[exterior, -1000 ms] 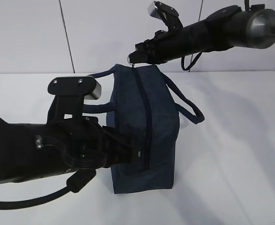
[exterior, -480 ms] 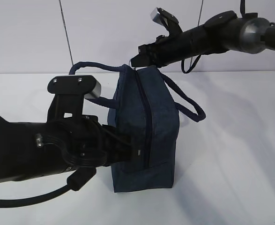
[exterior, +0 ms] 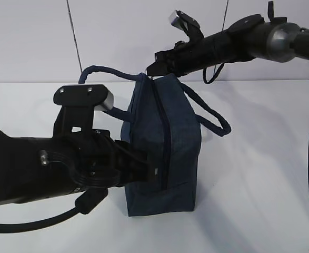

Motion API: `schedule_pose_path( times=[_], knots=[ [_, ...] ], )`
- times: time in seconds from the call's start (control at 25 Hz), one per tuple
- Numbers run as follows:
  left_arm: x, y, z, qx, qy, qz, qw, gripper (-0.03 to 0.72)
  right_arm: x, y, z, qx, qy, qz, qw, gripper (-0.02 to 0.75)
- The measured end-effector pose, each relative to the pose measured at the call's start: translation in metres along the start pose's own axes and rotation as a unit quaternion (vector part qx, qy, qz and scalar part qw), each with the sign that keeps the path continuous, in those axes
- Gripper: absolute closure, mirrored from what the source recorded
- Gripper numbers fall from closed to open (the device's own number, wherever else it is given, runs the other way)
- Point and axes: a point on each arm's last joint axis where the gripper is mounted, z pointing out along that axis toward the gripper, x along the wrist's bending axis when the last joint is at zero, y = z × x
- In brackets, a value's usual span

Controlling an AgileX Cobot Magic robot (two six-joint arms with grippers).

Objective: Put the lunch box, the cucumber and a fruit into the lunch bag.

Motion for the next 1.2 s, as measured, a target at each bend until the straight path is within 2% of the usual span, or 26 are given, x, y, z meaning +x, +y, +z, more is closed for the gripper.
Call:
schedule_pose_path(
  times=[0.32, 0.76, 1.2],
  knots=[
    [0.0, 0.0, 0.0, 0.001, 0.0, -0.001, 1.0, 0.686, -0.005, -0.007, 0.004, 0.012, 0.004, 0.007, 1.0, 0.751],
    [0.001, 0.0, 0.0, -0.001, 0.001, -0.001, 1.0, 0.686, -0.012, -0.016, -0.003, 0.068, 0.004, -0.004, 0.998, 0.751],
    [0.001, 0.0, 0.0, -0.001, 0.001, -0.001, 1.0, 0.687, -0.007, -0.025, -0.007, 0.12, 0.036, 0.032, 0.992, 0.751]
  ],
)
